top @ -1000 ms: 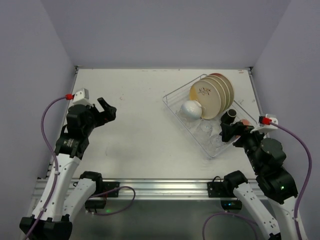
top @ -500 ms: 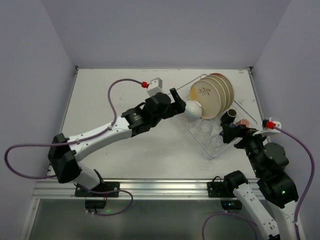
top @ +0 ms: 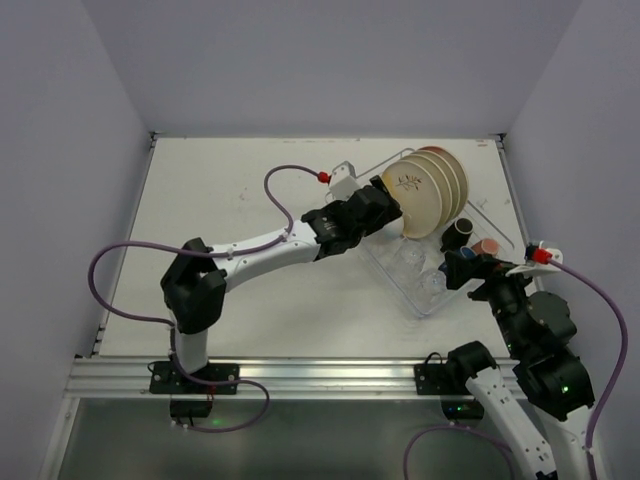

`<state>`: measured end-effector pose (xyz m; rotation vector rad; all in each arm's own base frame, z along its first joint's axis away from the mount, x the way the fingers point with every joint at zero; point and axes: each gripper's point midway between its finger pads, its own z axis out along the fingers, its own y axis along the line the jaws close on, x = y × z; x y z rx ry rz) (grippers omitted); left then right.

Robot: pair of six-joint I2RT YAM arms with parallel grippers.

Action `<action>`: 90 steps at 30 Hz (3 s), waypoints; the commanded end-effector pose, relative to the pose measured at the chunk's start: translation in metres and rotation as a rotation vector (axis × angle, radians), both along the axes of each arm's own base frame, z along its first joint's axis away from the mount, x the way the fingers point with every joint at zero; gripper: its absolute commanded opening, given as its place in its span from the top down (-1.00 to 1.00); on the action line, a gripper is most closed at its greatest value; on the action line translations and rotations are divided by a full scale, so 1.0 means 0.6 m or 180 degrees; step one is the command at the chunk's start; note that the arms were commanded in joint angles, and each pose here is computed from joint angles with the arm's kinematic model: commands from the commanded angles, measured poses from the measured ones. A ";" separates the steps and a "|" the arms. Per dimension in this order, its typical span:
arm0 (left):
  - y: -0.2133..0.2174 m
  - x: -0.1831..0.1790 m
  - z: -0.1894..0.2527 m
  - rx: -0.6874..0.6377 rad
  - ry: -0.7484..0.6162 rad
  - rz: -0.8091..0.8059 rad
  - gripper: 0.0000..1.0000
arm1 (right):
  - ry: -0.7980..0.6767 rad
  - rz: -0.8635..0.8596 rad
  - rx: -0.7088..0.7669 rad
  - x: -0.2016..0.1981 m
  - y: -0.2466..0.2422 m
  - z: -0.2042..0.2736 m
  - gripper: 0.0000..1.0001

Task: Unload the mixed dishes from the dish rack

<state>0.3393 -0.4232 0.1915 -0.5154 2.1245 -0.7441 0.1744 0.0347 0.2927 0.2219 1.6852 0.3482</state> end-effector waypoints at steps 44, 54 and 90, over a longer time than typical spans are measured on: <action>-0.010 0.081 -0.086 -0.0187 0.0689 0.0852 -1.00 | -0.0184 0.0081 0.0080 0.002 0.009 0.020 -0.98; -0.031 0.099 -0.094 -0.0262 0.0515 0.0673 -1.00 | -0.0202 0.0155 0.0073 -0.002 0.014 0.022 -0.98; -0.068 0.083 -0.047 -0.1328 -0.0275 -0.0116 -0.74 | -0.0160 0.0346 0.0010 0.001 0.032 0.016 -0.98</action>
